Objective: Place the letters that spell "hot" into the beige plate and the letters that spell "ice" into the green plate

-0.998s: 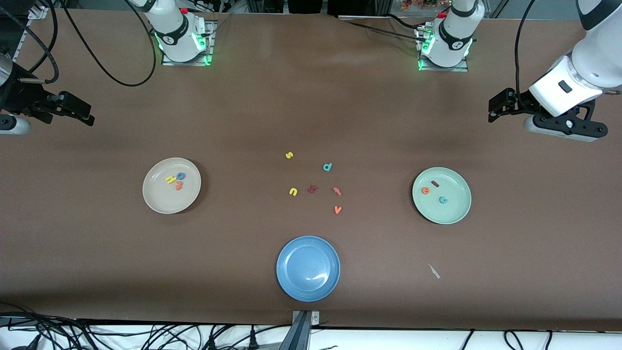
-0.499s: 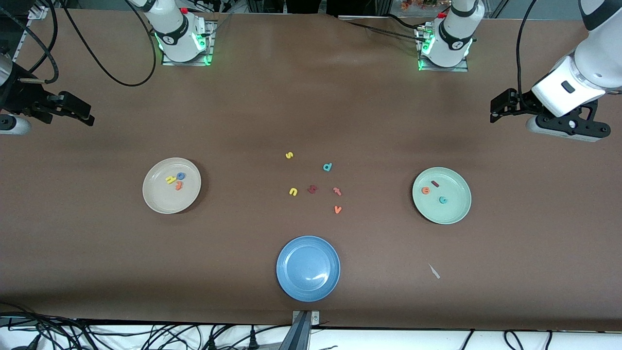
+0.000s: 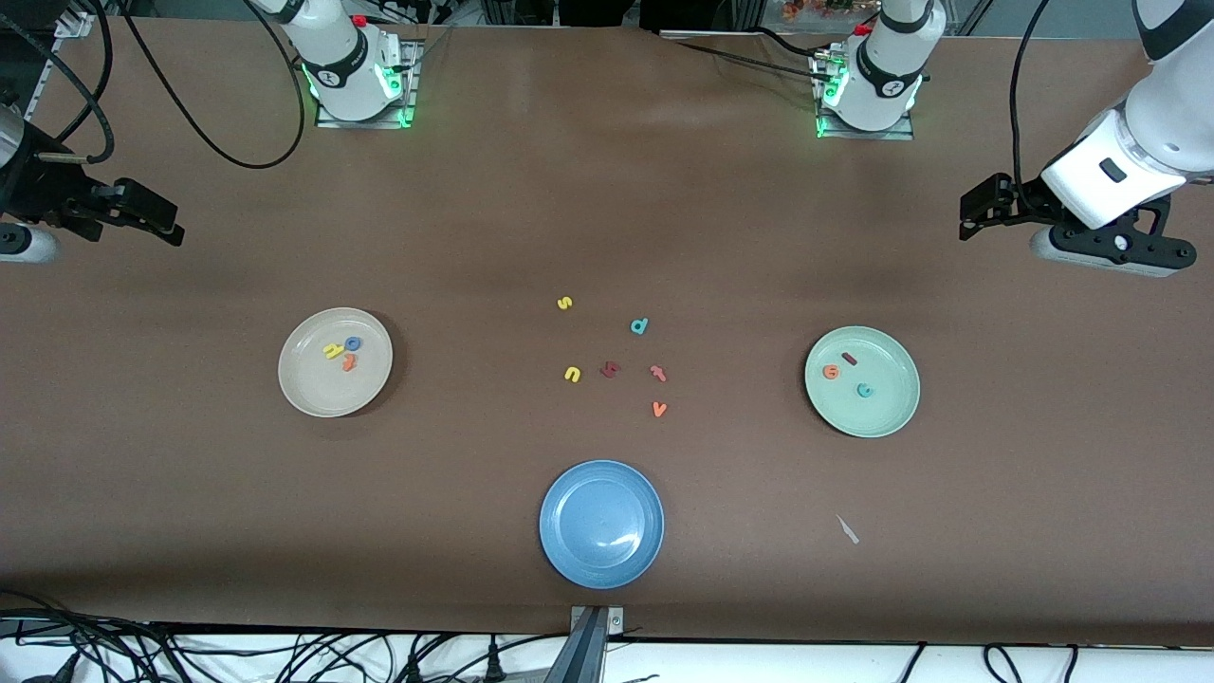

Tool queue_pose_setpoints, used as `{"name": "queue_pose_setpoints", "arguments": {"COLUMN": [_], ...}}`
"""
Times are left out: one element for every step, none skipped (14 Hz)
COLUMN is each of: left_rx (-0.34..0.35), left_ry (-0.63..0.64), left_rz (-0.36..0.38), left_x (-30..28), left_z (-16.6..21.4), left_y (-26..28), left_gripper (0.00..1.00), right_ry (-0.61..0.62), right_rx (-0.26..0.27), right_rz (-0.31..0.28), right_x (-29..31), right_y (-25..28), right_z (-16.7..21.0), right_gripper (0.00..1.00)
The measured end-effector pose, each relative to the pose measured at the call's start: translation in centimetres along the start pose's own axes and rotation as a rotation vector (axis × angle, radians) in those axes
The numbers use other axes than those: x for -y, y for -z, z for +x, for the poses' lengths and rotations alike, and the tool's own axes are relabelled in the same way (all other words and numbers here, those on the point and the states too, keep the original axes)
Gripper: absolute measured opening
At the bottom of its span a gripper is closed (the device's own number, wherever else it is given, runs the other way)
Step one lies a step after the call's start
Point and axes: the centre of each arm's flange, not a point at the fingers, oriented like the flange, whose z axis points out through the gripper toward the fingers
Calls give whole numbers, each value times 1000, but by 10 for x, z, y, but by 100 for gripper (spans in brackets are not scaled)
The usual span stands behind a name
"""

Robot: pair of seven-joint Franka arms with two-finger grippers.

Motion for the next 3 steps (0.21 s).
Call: {"name": "queue_pose_setpoints", "arguments": {"left_rx": [-1, -1, -2], "left_ry": [0, 1, 1], "left_rz": [4, 4, 4], "left_x": [1, 1, 1], "left_z": [0, 0, 0], "left_y": [0, 1, 1], "left_gripper": [100, 100, 100], "right_ry": [0, 0, 0], "right_rx": [0, 0, 0], "right_rz": [0, 0, 0], "right_x": [0, 0, 0], "right_y": [0, 0, 0], "right_z": [0, 0, 0], "right_gripper": [100, 100, 100]}}
